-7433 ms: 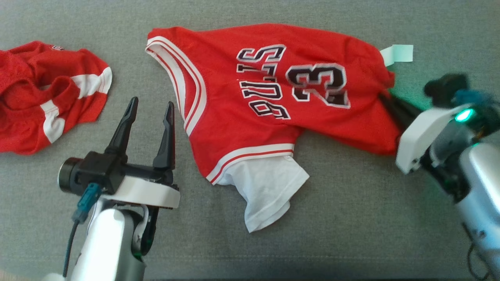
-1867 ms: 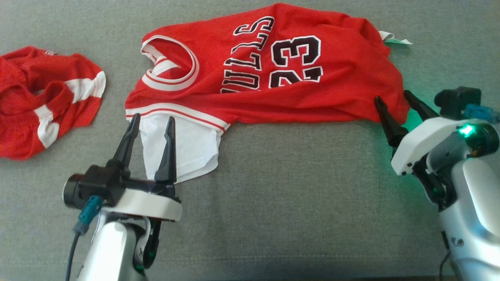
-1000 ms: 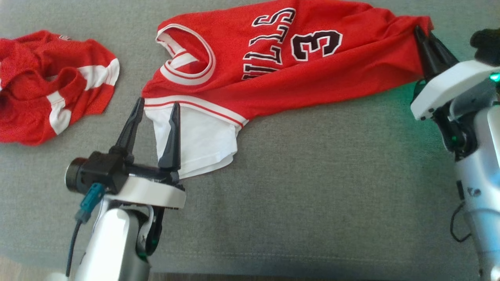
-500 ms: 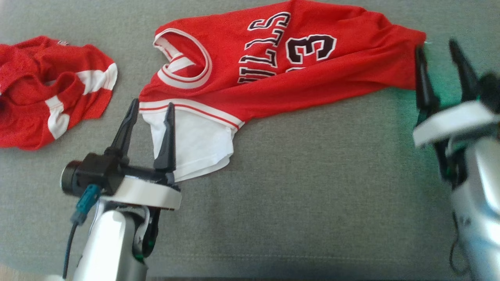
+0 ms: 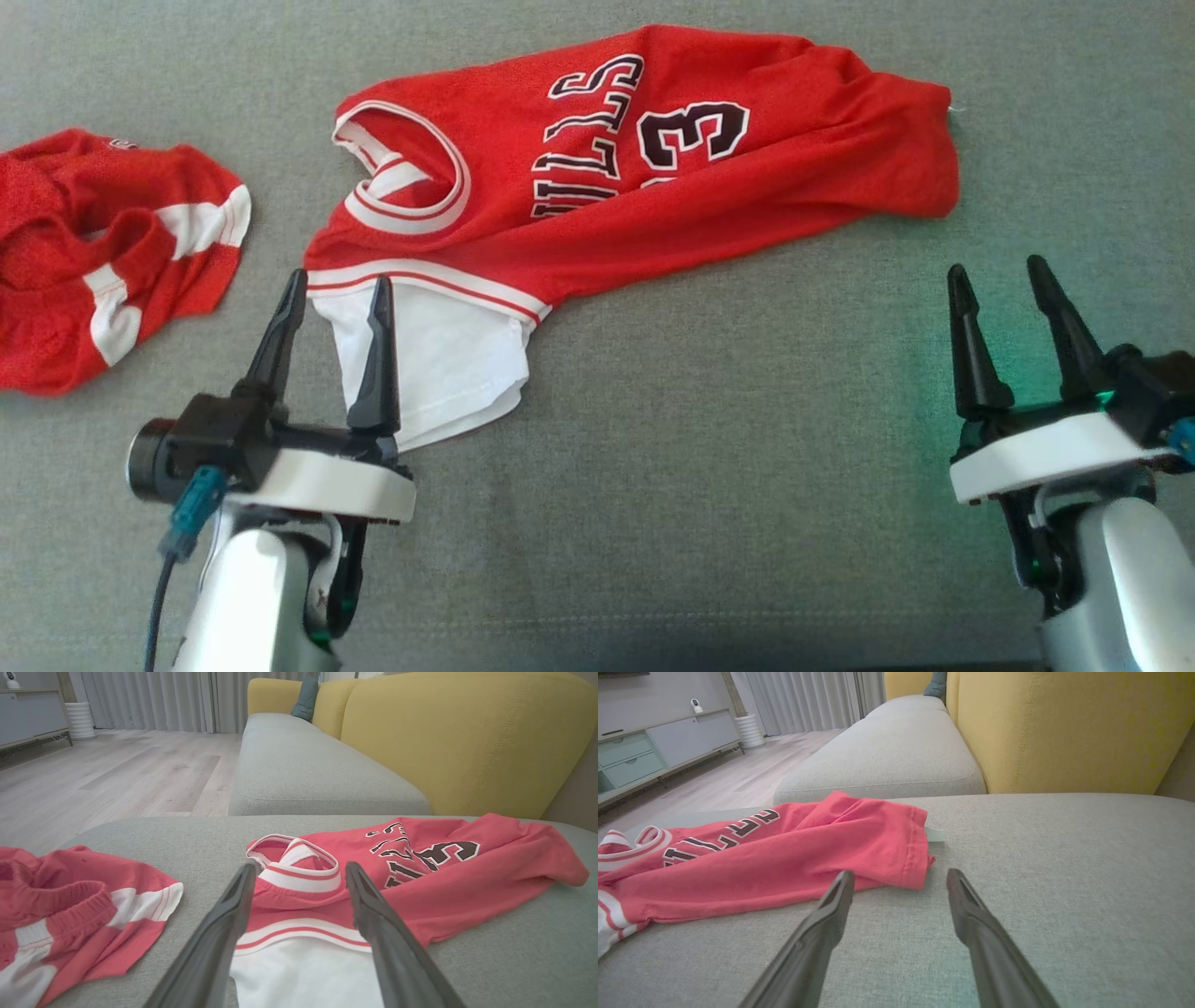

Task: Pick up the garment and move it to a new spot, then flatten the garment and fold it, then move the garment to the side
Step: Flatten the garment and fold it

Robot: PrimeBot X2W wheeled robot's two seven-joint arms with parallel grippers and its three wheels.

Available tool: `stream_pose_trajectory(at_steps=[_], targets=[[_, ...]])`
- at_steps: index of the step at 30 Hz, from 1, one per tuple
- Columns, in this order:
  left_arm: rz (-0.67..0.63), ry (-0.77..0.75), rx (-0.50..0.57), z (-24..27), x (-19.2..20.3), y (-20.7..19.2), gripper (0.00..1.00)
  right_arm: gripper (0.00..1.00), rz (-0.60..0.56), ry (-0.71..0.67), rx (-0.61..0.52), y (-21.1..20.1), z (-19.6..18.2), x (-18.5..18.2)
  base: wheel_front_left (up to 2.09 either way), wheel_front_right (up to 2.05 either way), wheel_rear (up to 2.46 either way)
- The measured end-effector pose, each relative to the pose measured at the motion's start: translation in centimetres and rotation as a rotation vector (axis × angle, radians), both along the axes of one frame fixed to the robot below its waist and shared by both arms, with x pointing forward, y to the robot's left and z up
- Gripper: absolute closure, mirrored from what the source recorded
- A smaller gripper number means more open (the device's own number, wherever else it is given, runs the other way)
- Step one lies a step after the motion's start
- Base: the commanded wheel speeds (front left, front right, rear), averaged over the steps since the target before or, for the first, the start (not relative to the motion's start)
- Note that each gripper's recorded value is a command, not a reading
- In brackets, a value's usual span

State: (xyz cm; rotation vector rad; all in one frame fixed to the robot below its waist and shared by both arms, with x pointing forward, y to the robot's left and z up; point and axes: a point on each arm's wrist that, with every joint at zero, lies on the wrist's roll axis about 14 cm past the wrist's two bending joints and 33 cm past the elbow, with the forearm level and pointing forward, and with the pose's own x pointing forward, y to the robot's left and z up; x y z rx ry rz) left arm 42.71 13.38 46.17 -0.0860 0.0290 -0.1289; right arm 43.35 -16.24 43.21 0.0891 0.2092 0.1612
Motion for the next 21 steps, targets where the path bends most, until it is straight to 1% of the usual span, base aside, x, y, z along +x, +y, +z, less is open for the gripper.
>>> stream_pose_trajectory(at_steps=[5, 13, 18, 21], targets=[[-0.002, -0.001, -0.001, 0.1, -0.1, -0.1, 0.0, 0.0, -0.007, -0.022, 0.0, -0.2, 1.1, 0.1, 0.0, 0.0, 0.0], [-0.003, 0.011, 0.007, -0.3, -0.4, -0.1, 0.0, 0.0, -0.019, -0.002, 0.003, -0.5, 0.7, -0.1, 0.0, 0.0, 0.0], [-0.001, 0.018, 0.008, -0.6, -0.4, 0.0, 0.0, 0.0, -0.024, 0.043, 0.001, -0.8, -0.8, 0.0, 0.0, 0.0, 0.0], [0.0, 0.023, 0.008, -0.9, -0.2, 0.1, 0.0, 0.0, -0.023, 0.069, 0.001, -1.0, -1.7, 1.0, 0.0, 0.0, 0.0]])
